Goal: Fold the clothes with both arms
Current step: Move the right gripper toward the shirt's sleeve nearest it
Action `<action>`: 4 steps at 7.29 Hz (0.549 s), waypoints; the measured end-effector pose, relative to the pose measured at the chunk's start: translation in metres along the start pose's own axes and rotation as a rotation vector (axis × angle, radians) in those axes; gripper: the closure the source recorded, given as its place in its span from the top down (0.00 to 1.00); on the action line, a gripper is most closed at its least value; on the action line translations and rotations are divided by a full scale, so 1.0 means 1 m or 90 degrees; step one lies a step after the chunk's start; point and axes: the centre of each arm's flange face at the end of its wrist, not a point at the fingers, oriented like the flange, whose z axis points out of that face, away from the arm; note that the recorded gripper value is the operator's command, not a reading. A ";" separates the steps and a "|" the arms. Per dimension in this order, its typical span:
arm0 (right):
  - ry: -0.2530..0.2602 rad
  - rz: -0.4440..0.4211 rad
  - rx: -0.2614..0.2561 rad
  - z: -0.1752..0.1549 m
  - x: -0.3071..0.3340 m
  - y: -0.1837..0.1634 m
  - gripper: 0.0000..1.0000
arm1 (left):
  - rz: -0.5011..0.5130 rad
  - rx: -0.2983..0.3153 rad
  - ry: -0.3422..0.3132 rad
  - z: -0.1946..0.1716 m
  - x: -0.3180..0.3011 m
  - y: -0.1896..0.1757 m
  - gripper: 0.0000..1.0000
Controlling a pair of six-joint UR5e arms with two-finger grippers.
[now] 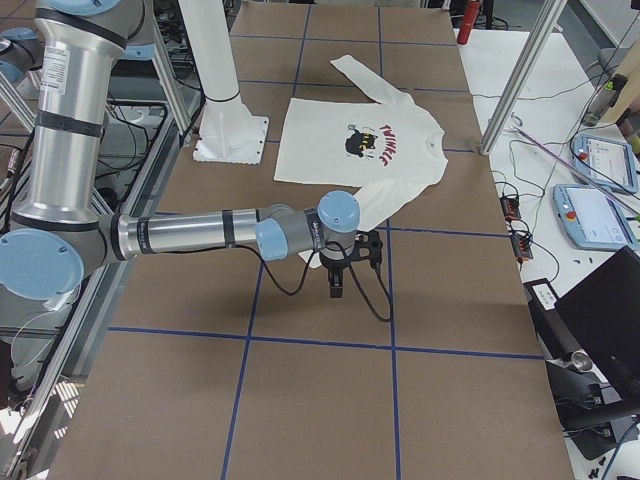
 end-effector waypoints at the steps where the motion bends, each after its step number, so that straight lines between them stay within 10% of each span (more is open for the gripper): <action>1: -0.008 -0.005 0.005 0.025 -0.015 0.026 0.95 | 0.007 0.003 0.004 0.002 0.002 0.000 1.00; 4: -0.027 0.073 -0.028 0.077 -0.066 0.053 0.92 | 0.008 0.001 0.007 0.005 0.002 0.000 1.00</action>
